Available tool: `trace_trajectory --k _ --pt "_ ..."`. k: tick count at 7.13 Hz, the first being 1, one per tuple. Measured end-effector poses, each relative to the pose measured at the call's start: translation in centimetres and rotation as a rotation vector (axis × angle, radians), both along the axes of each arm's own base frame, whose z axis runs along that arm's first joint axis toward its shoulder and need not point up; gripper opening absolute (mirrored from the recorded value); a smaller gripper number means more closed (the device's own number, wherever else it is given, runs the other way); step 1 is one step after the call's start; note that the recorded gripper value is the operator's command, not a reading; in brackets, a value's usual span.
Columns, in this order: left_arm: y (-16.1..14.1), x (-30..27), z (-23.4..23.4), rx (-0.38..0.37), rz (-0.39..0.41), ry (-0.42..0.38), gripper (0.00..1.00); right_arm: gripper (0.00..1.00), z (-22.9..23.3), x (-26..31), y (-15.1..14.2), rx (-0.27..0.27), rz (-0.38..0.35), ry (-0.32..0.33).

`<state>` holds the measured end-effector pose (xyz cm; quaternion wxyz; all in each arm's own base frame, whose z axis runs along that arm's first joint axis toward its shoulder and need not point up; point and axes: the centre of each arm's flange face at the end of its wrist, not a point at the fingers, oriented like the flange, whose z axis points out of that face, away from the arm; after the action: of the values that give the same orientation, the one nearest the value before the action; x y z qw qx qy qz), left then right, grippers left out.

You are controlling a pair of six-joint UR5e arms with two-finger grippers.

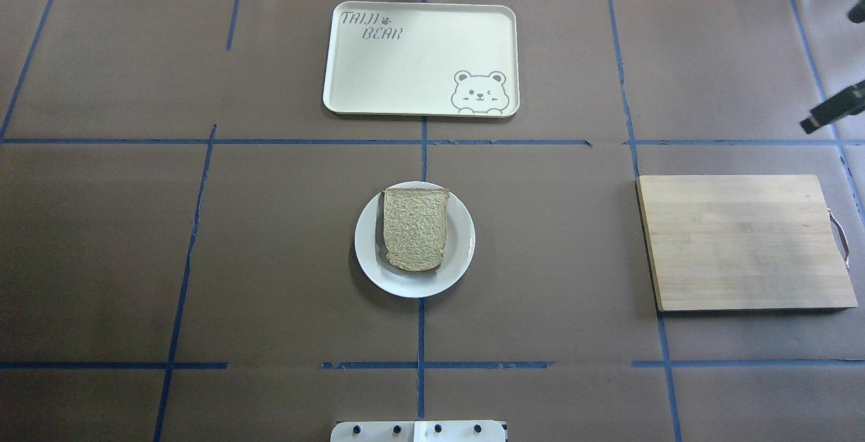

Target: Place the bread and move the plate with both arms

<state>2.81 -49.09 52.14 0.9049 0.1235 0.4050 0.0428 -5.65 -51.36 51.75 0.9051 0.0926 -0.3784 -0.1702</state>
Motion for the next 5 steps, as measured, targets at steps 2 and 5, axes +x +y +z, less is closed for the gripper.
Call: trace_trajectory --k 2,5 --pt "0.8 7.4 -2.9 0.055 0.061 0.101 1.0 1.0 7.5 8.4 6.0 -0.024 0.018 0.01" --pt "2.4 17.9 -9.5 -0.097 -0.006 0.328 1.0 1.0 10.6 11.5 9.5 -0.097 0.076 0.013"
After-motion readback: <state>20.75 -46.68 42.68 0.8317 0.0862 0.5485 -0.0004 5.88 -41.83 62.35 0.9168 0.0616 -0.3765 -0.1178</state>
